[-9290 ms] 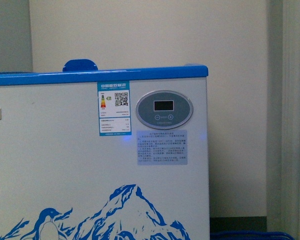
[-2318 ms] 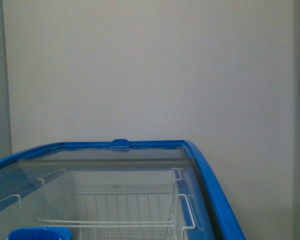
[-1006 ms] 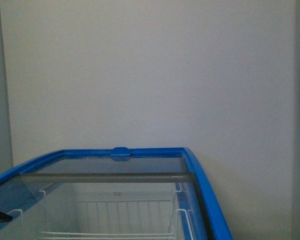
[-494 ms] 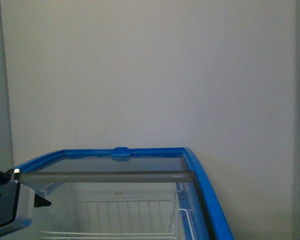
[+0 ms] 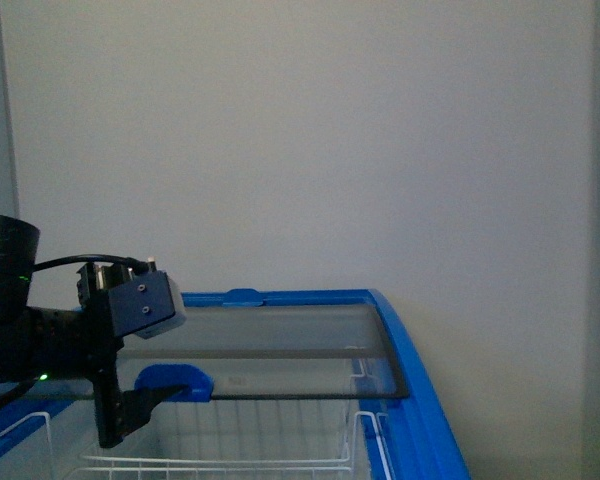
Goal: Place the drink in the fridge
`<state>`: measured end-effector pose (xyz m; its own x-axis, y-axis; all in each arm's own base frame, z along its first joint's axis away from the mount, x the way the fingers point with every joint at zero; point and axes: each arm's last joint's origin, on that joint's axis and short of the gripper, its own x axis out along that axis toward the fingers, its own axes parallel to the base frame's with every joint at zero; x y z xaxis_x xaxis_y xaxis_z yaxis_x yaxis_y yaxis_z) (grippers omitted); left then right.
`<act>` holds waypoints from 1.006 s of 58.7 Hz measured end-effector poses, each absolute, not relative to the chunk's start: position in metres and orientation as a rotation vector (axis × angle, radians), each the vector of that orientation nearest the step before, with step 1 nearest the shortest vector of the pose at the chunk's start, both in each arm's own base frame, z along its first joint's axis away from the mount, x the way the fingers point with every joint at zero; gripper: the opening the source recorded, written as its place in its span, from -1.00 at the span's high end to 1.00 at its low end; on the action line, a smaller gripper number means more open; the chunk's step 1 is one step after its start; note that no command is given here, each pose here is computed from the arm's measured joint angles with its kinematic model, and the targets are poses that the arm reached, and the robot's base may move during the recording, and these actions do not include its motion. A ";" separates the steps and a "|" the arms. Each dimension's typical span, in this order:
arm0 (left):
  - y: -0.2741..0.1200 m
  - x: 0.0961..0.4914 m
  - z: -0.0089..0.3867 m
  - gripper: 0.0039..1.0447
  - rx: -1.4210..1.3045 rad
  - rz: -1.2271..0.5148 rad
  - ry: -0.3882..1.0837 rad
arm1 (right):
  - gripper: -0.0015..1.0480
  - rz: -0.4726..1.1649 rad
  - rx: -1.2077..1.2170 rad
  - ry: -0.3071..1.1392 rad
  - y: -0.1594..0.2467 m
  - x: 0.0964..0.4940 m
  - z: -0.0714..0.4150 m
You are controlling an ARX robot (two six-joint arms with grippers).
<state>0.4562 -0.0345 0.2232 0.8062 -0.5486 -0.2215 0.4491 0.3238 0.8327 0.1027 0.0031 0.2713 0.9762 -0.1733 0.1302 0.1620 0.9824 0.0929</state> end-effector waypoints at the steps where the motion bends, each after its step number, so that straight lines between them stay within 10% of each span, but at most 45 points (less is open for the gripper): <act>1: -0.036 0.461 0.224 -0.85 1.056 -0.634 -0.113 | 0.31 -0.169 0.082 -0.138 0.003 0.103 0.271; 35: -0.042 0.466 0.255 -0.85 0.780 -0.278 -0.147 | 0.31 -0.169 0.082 -0.138 0.003 0.103 0.271; 59: 0.004 0.279 0.285 -0.85 -0.010 -0.227 0.105 | 0.31 -0.169 0.082 -0.138 0.003 0.103 0.271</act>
<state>0.2785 0.0044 0.2853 0.9690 -0.2249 -0.1026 0.2238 0.9744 -0.0222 0.1027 0.0031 0.2713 0.9762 -0.1733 0.1302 0.1620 0.9824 0.0929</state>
